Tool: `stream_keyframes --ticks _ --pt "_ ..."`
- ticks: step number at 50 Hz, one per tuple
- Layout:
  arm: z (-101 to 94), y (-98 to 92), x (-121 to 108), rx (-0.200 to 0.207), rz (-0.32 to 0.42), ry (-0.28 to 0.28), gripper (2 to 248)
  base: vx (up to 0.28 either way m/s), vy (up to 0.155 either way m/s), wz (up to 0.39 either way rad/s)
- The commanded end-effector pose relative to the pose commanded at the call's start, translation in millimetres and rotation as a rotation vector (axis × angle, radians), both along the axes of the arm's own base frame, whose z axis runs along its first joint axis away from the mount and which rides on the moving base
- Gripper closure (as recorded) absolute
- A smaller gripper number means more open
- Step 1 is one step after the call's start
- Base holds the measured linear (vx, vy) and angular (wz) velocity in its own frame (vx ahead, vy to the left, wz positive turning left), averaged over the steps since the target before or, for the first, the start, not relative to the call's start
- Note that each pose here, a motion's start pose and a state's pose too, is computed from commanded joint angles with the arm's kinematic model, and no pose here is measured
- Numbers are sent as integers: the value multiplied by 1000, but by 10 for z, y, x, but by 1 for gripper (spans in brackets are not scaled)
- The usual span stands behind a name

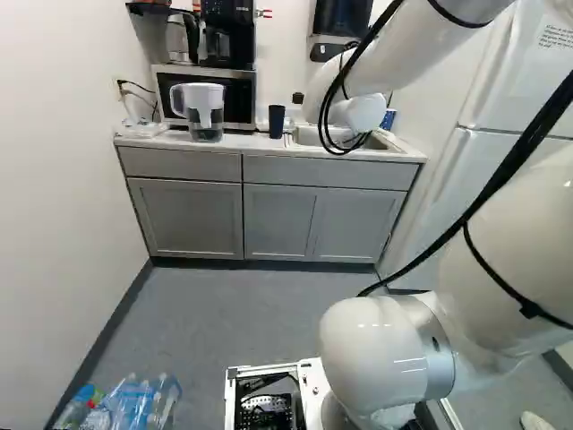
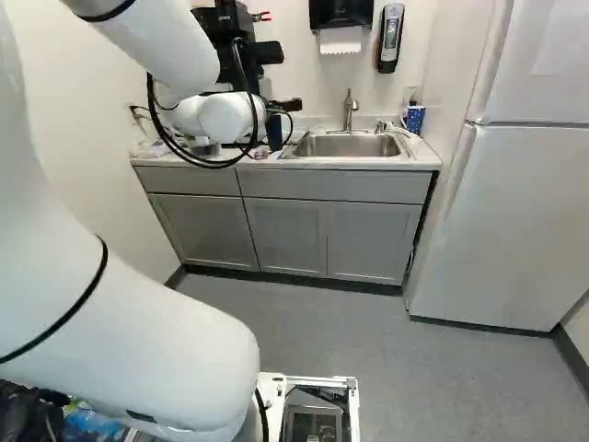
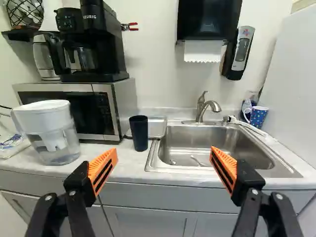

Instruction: Rinse the cup and place it in the tray

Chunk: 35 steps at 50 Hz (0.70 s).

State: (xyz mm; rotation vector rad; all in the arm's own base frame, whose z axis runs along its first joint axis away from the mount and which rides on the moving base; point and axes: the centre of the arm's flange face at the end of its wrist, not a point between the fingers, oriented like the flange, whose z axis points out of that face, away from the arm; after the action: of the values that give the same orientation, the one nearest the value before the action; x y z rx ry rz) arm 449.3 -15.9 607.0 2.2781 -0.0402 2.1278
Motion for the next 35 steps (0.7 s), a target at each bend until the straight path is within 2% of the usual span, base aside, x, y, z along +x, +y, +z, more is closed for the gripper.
stream_keyframes --ticks 16,35 --pt "149 -1 70 0 0 -2 3 0 0 0" --pt "149 -1 77 0 0 -2 3 0 0 0"
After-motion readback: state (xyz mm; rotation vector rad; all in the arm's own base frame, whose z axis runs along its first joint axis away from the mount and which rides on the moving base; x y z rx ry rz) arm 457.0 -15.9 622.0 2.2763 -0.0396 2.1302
